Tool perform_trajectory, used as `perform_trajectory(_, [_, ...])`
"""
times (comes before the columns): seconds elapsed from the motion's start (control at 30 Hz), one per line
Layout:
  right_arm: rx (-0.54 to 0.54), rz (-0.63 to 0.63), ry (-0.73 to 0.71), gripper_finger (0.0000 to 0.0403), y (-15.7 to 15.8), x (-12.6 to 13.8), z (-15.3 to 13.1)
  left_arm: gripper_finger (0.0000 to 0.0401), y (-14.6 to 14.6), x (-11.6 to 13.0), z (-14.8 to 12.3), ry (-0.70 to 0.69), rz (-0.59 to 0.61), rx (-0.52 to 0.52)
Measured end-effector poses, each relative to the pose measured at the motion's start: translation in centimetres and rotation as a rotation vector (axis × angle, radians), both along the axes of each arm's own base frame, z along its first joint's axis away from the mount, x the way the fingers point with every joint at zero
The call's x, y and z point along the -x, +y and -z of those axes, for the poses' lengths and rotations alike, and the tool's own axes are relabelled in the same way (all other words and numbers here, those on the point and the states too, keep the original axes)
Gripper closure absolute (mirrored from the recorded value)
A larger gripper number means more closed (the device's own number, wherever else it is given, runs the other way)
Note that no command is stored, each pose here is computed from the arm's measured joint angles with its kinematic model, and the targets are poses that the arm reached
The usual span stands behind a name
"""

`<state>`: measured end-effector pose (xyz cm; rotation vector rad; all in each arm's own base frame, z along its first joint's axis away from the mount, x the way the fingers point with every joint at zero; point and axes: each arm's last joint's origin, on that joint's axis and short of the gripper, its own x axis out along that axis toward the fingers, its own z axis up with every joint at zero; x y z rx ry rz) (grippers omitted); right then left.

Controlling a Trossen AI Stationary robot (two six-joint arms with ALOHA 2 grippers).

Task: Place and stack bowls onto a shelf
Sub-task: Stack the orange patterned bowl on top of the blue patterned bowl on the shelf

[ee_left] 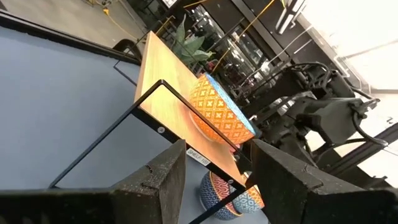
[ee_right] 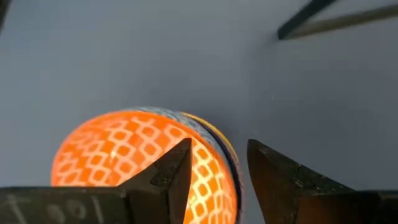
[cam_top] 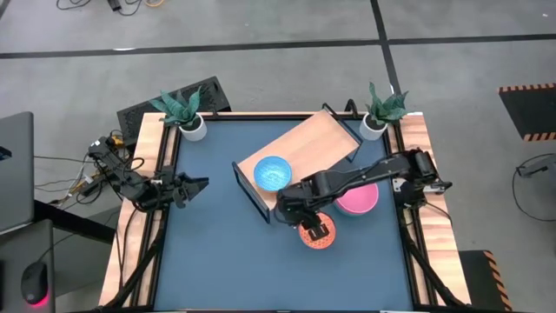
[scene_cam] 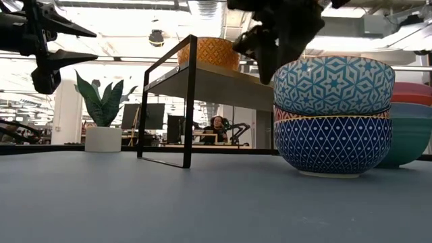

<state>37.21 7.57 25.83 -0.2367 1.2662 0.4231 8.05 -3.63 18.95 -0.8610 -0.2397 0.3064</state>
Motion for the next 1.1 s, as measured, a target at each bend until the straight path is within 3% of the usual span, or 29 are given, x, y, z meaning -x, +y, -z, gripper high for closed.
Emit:
perform_trajectory(0.47, [0.068,-0.070,0.020,0.0228,0.7,0.7,2.6,0.0236,-0.1,0.0,0.1,-0.004,0.021,0.022])
perform_trajectory(0.63, [0.099,-0.085,0.012,0.0269,0.5,0.7,2.6,0.0236,0.0,0.0,0.1,-0.003,0.002,0.026])
perform_trajectory(0.87, [0.104,-0.092,0.019,0.0367,-0.1,0.7,2.5,0.0236,0.0,0.0,0.1,-0.003,-0.004,0.027])
perform_trajectory(1.1, [0.067,-0.054,0.024,0.0375,-0.9,0.4,2.0,0.0236,0.0,0.0,0.2,0.005,-0.004,0.020])
